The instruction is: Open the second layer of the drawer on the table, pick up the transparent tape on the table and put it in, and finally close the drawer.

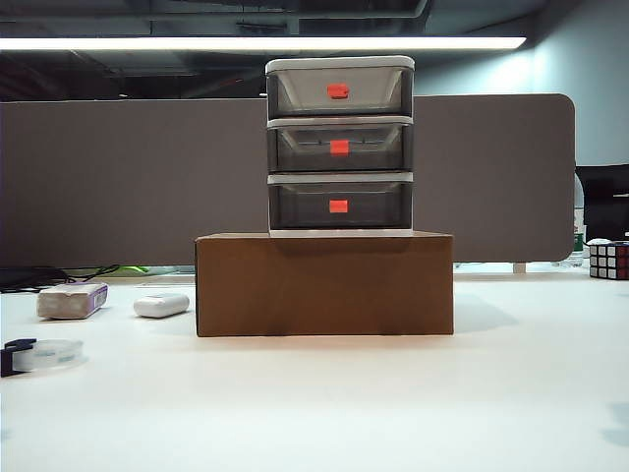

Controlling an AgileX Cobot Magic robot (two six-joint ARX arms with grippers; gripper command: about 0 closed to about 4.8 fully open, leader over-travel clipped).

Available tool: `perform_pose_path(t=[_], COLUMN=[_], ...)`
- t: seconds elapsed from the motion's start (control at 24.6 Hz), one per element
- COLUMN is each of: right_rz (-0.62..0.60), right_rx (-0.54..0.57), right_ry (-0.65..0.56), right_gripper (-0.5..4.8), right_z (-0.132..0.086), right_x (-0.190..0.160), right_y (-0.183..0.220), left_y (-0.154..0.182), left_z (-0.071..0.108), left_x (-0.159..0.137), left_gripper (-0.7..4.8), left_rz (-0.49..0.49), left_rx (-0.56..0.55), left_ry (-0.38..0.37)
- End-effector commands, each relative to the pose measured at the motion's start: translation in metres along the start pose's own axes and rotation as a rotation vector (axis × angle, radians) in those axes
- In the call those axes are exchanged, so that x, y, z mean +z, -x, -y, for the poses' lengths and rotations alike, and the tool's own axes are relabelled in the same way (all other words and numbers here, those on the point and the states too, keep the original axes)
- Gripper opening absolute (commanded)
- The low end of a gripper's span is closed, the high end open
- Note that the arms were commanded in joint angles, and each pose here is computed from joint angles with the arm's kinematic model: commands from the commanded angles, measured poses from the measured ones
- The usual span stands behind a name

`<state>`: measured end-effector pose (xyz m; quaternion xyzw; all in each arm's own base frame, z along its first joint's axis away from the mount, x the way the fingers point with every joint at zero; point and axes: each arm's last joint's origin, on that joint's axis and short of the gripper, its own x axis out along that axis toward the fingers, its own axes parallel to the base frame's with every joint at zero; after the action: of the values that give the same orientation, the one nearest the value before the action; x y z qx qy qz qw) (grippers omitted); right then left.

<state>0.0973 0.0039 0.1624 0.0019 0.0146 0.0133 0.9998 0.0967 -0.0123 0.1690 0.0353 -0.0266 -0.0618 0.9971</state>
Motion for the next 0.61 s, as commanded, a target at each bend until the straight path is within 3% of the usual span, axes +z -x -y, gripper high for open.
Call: perform_pose_path(t=[0.04,0.28,0.37,0.45,0.49,0.57,0.61], right_rz=[0.013,0.013,0.013,0.029,0.049,0.082,0.081], right_rx=[-0.003,-0.004,-0.002,0.130,0.214,0.331,0.335], right_ry=[-0.003,-0.003,-0.004,-0.092,-0.096,-0.086,-0.087], right_gripper=[-0.05,-0.05,-0.05,-0.05,-0.05,-0.06,-0.06], right_z=[0.000,0.000,0.000,-0.004,-0.006,-0.010,-0.011], right_x=[0.000,0.000,0.000,0.002,0.005,0.011,0.014], right_y=[0.000,0.000,0.000,0.000,0.001,0.003,0.003], left_y=[0.000,0.000,0.000,0.001,0.001,0.002,0.002], left_z=[0.000,0.000,0.000,0.003,0.006,0.014,0.017], left_x=[0.005,0.005,0.005,0.008,0.010,0.010,0.010], left_gripper=[-0.06,-0.06,-0.06,-0.06,-0.06,-0.05,-0.05], left_rz=[0.043,0.045,0.045,0.060,0.063,0.047,0.039], left_rx=[0.000,-0.003,-0.005,-0.138,-0.226,-0.394,-0.412], left_ry=[0.003,0.003,0.034,0.254,0.303,0.299,0.302])
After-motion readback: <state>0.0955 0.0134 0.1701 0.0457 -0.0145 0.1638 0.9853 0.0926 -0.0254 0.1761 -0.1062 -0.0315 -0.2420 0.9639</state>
